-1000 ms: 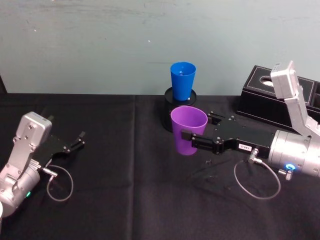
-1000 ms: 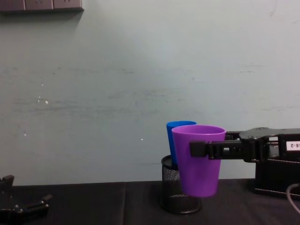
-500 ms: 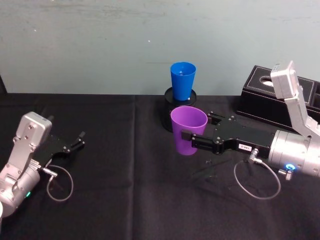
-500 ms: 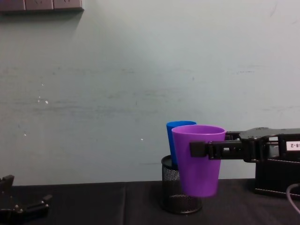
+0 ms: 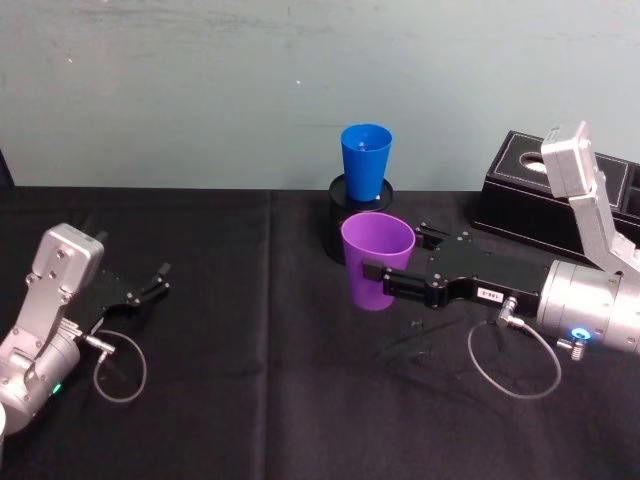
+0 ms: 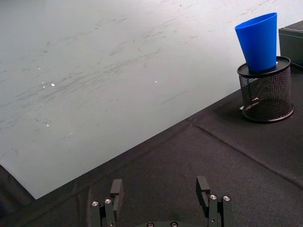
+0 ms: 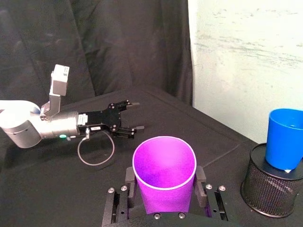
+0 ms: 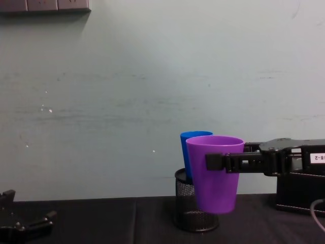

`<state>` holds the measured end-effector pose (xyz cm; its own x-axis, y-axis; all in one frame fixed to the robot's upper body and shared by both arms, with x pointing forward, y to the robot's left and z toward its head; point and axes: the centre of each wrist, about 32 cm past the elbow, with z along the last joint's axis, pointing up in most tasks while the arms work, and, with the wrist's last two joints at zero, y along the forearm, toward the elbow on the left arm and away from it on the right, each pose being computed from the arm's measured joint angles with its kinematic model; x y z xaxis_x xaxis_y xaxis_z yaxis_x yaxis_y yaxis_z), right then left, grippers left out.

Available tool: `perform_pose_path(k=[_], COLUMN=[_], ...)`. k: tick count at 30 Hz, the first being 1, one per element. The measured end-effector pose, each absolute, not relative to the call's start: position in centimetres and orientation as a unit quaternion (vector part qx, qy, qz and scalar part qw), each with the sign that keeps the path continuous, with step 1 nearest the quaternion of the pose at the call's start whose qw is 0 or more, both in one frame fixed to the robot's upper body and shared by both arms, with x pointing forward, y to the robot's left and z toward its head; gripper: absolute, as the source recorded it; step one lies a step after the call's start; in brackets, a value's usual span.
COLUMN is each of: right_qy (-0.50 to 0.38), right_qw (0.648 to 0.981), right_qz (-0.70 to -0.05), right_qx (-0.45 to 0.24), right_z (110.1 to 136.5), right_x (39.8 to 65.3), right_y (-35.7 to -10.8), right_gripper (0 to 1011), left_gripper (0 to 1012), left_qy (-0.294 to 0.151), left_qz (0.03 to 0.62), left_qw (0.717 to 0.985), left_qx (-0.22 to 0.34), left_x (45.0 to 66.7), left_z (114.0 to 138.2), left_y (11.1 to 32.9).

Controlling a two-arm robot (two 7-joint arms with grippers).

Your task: Pick up one cup with a gripper and tap it against the other cup.

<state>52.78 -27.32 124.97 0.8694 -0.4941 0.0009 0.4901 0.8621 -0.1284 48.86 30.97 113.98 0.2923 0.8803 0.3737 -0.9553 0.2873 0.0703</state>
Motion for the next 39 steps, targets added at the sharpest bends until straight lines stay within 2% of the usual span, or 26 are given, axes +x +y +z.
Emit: perform_pose_path(k=[19, 28, 39], right_qy=[0.006, 0.007, 0.026], right_qw=[0.965, 0.954, 0.938], right_qz=[-0.255, -0.293, -0.34], right_qx=[-0.062, -0.067, -0.068], right_z=[125.3, 125.8, 125.9], right_x=[52.7, 53.3, 55.4], right_y=[-27.4, -27.1, -25.4], right_gripper=[729, 729, 729], left_gripper=[1011, 1012, 1011], left_qy=[-0.132, -0.132, -0.132], left_qz=[0.58, 0.58, 0.58], left_qw=[0.791, 0.791, 0.791], left_qx=[0.141, 0.141, 0.141], left_x=[48.9, 48.9, 48.9], left_z=[114.0, 114.0, 114.0], left_y=[31.0, 31.0, 31.0])
